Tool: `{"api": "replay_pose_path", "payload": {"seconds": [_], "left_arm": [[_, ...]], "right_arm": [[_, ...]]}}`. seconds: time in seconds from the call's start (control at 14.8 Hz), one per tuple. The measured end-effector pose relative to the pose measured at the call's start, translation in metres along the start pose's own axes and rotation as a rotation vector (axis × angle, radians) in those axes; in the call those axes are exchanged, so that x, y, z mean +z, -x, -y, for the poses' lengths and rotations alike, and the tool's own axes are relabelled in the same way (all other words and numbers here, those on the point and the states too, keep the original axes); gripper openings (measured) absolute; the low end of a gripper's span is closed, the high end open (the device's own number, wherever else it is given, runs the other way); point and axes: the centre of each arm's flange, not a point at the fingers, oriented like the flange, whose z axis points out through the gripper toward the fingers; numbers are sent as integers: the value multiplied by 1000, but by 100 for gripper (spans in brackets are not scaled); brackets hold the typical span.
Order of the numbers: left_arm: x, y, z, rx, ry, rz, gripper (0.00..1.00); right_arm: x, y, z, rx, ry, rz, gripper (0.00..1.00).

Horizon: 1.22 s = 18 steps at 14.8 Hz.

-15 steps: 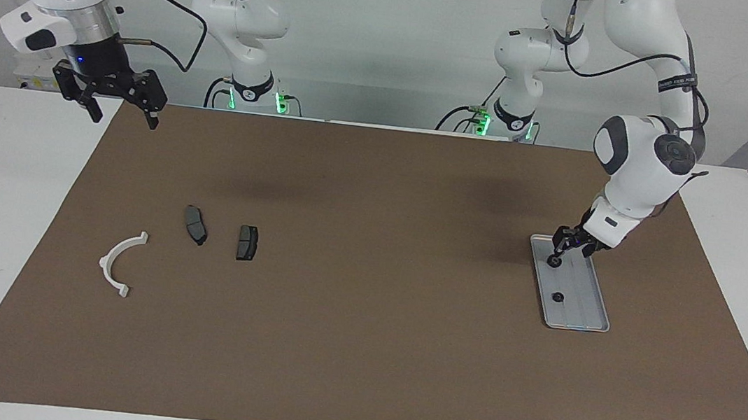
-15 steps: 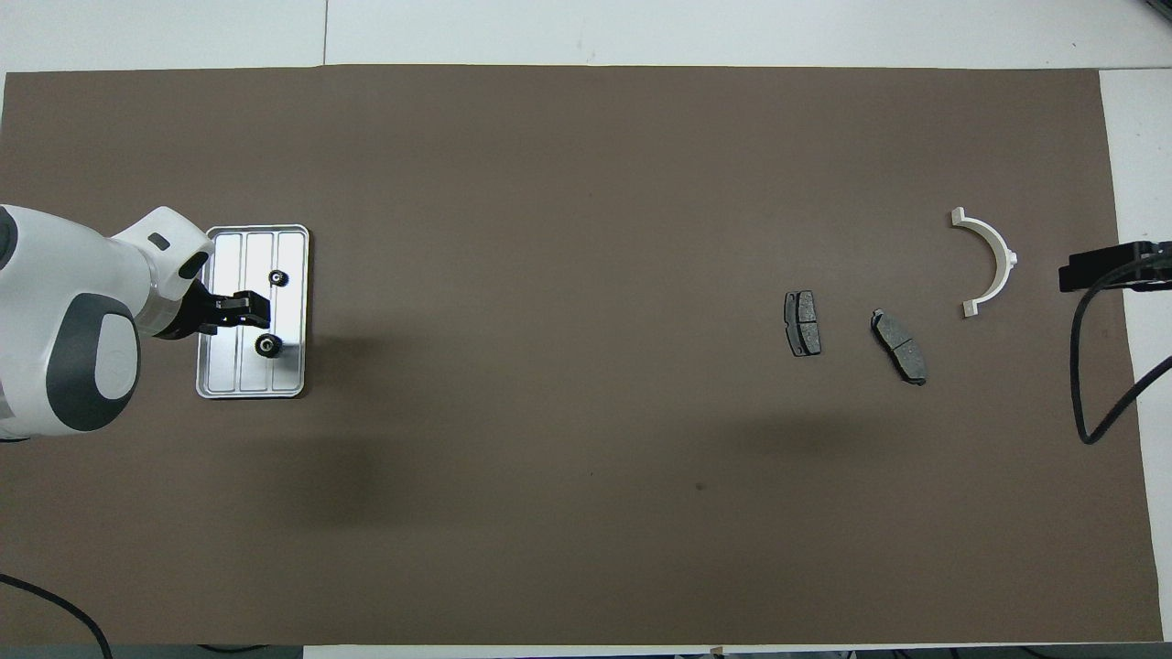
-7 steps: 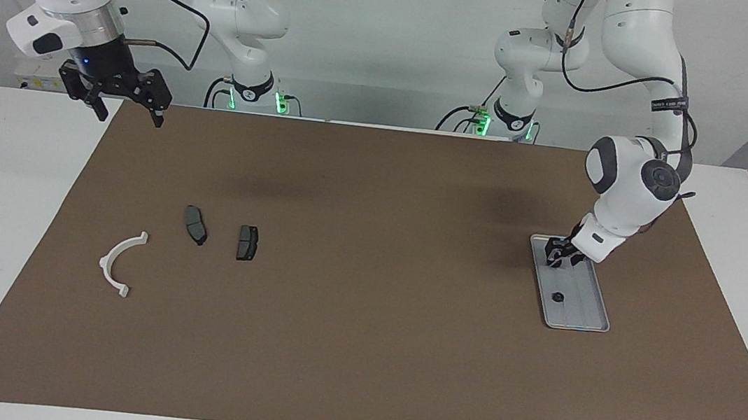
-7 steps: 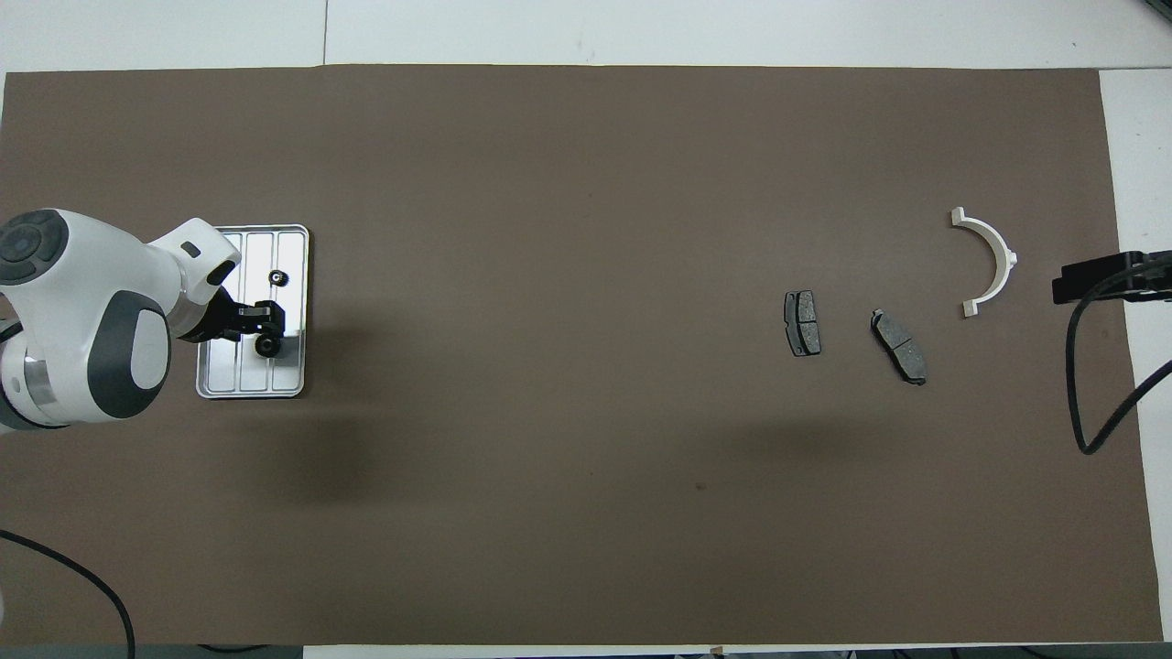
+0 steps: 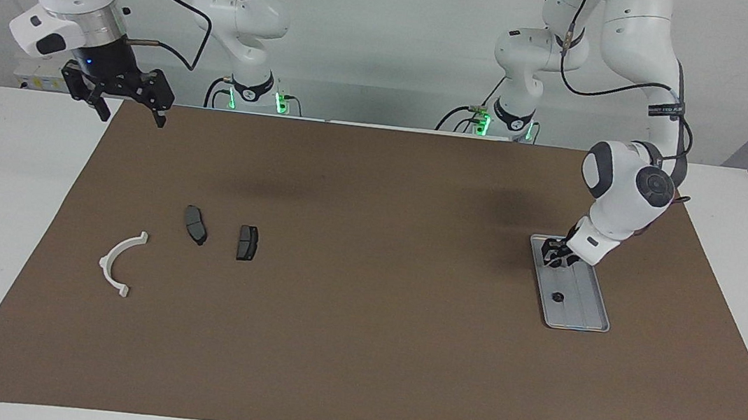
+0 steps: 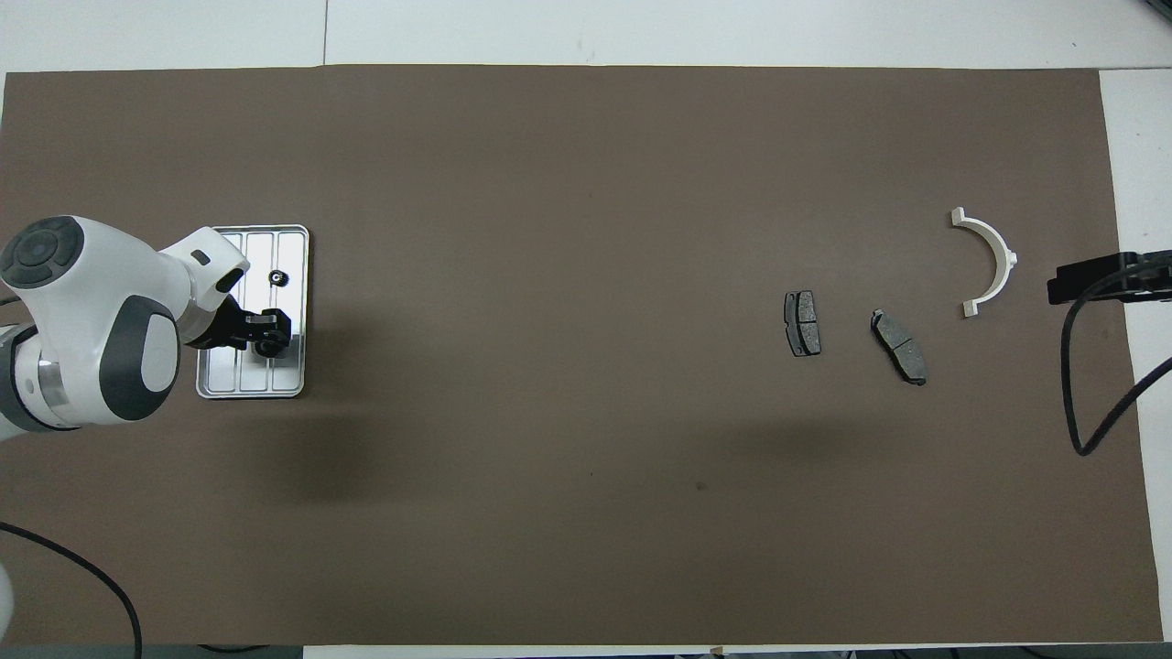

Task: Place bearing gear from tray to pile
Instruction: 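Carry the bearing to the table middle and release it with the left gripper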

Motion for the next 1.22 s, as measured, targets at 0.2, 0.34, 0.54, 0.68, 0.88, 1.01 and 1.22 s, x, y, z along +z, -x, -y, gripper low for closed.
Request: {"api": "replay_pose_path", "payload": {"seconds": [0.2,0.34,0.54,0.68,0.88,1.01,1.22], "left_arm": [[7,4,0,0,0,9,61],[7,4,0,0,0,11,60],[5,4,1,-2,-1,6,41],[4,4,1,-2,-1,5,35],[-8,-3,-1,-7,0,-6,35],[-37,-17,-14,-46,3,-19,35],[-72,-26,-81,-131,6,-47,35]], "right_arm": [[1,0,4,-7,-1,2,100],[1,0,13,-16,-1,2,100],[8,0,16,-18,-2,17,100],[13,1,16,-18,-2,27,100],[12,1,16,-18,-2,27,100],[11,2,16,-18,-2,25,100],[11,2,17,-18,-13,24,100]]}}
